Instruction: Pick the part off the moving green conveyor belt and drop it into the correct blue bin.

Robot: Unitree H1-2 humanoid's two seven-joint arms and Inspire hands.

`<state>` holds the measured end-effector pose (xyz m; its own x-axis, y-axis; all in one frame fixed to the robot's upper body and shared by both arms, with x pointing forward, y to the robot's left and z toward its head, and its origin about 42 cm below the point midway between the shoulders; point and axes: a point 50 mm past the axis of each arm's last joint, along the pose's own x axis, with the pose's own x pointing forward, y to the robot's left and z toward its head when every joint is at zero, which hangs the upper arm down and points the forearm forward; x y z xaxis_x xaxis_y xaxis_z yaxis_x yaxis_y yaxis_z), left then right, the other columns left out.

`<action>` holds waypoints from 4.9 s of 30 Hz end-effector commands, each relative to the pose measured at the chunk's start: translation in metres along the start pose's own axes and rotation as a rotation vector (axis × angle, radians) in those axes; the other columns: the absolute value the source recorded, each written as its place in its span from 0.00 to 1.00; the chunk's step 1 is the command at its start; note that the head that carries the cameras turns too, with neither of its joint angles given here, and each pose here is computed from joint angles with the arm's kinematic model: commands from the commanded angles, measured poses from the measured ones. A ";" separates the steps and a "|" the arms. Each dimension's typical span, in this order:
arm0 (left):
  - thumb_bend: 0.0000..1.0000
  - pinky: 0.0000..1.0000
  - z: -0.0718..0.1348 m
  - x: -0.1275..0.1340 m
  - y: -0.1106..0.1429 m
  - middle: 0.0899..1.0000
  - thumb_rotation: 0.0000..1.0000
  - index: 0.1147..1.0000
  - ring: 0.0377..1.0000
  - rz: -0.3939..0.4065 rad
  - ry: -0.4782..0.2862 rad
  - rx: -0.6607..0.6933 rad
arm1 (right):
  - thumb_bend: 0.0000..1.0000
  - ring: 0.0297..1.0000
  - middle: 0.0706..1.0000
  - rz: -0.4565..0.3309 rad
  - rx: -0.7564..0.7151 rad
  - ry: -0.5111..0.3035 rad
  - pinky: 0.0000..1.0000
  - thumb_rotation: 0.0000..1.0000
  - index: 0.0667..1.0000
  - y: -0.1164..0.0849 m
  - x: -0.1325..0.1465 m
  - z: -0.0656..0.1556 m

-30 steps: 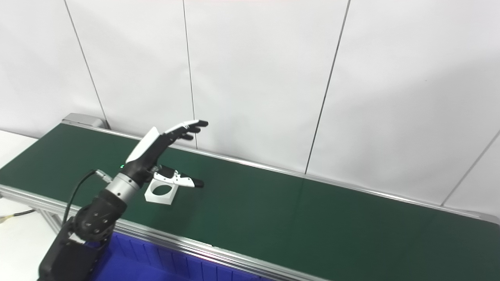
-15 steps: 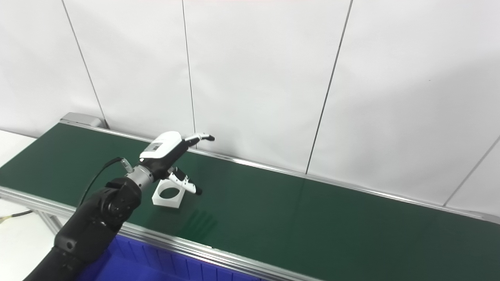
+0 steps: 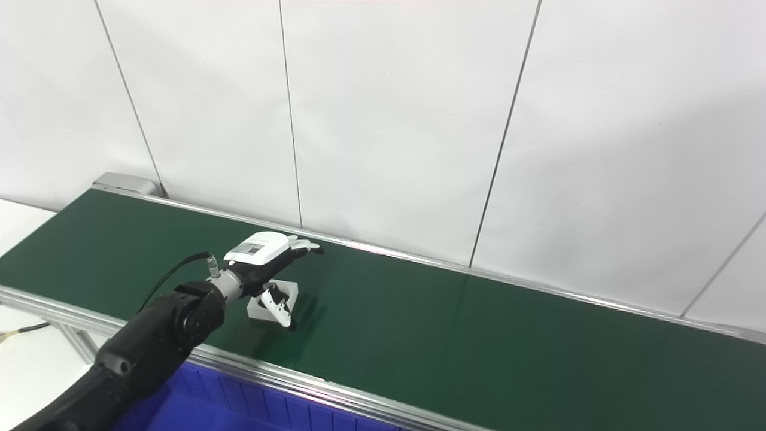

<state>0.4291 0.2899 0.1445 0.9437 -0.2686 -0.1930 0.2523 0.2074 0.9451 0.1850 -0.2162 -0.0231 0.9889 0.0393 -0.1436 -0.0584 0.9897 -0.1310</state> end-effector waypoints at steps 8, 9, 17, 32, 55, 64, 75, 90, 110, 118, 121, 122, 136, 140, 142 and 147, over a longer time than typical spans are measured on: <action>0.96 1.00 -0.009 0.010 0.031 0.93 0.22 0.88 1.00 -0.010 0.022 0.059 | 0.72 0.67 0.72 0.006 0.010 -0.086 0.59 0.00 0.76 0.002 0.004 0.014; 0.97 1.00 -0.009 0.010 0.030 0.93 0.23 0.88 1.00 -0.016 0.023 0.059 | 0.72 0.68 0.72 0.006 0.012 -0.086 0.59 0.00 0.76 0.002 0.004 0.014; 0.91 0.92 -0.014 0.009 0.017 0.89 0.04 0.83 0.96 -0.057 0.034 -0.019 | 0.72 0.67 0.72 0.003 0.005 -0.090 0.59 0.00 0.76 0.001 0.003 0.015; 0.48 0.40 -0.028 0.008 -0.058 0.46 0.00 0.46 0.41 0.163 -0.065 -0.282 | 0.70 0.69 0.74 -0.002 0.007 -0.085 0.61 0.00 0.77 -0.001 -0.005 0.014; 0.48 0.35 0.029 -0.061 -0.025 0.45 0.00 0.44 0.42 0.545 -0.358 -0.918 | 0.68 0.69 0.73 -0.006 0.012 -0.095 0.61 0.00 0.76 0.009 -0.009 0.017; 0.48 0.35 0.045 -0.110 -0.007 0.46 0.00 0.44 0.43 0.498 -0.587 -1.171 | 0.67 0.70 0.74 0.004 0.011 -0.100 0.63 0.00 0.77 0.012 -0.014 0.019; 0.48 0.33 0.063 -0.153 -0.033 0.45 0.00 0.45 0.42 0.292 -0.580 -1.242 | 0.67 0.70 0.74 0.018 -0.001 -0.106 0.63 0.02 0.77 0.014 -0.022 0.021; 0.48 0.36 0.071 -0.178 -0.117 0.46 0.00 0.41 0.42 0.167 -0.361 -1.146 | 0.64 0.72 0.76 0.055 -0.020 -0.124 0.65 0.03 0.78 0.016 -0.031 0.026; 0.48 0.37 0.027 -0.153 -0.202 0.45 0.00 0.41 0.44 0.118 0.029 -0.922 | 0.67 0.71 0.75 0.031 -0.018 -0.135 0.64 0.06 0.77 0.014 -0.030 0.029; 0.50 0.54 0.033 -0.159 -0.213 0.62 0.02 0.43 0.57 0.261 0.214 -0.800 | 0.66 0.71 0.75 0.037 -0.033 -0.133 0.64 0.04 0.77 0.015 -0.030 0.028; 0.75 0.85 0.031 -0.160 -0.212 0.95 0.00 0.85 0.92 0.220 0.272 -0.752 | 0.66 0.70 0.75 0.033 -0.022 -0.131 0.63 0.05 0.77 0.016 -0.029 0.028; 0.75 0.86 0.030 -0.160 -0.212 0.96 0.00 0.86 0.94 0.205 0.285 -0.743 | 0.66 0.70 0.75 0.033 -0.018 -0.130 0.63 0.05 0.77 0.016 -0.029 0.028; 0.91 1.00 0.030 -0.168 -0.196 1.00 0.09 1.00 1.00 0.011 0.167 -0.764 | 0.67 0.70 0.74 0.032 -0.027 -0.136 0.63 0.07 0.77 0.016 -0.028 0.029; 0.92 1.00 0.034 -0.175 -0.181 1.00 0.02 1.00 1.00 -0.006 0.070 -0.879 | 0.67 0.70 0.74 0.033 -0.032 -0.140 0.63 0.06 0.77 0.018 -0.028 0.030; 0.91 1.00 0.039 -0.178 -0.172 1.00 0.00 1.00 1.00 0.012 0.005 -0.986 | 0.68 0.70 0.74 0.033 -0.028 -0.142 0.64 0.06 0.77 0.020 -0.028 0.031; 0.87 0.84 0.053 -0.185 -0.158 0.86 0.00 0.82 0.85 0.097 -0.077 -1.285 | 0.68 0.70 0.74 0.021 -0.035 -0.156 0.63 0.03 0.76 0.029 -0.028 0.034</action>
<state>0.1993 0.2616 0.0303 0.9536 -0.2506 -0.1670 0.2683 0.9589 0.0926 0.1547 -0.1920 -0.0018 0.9932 0.0858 -0.0782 -0.0985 0.9794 -0.1763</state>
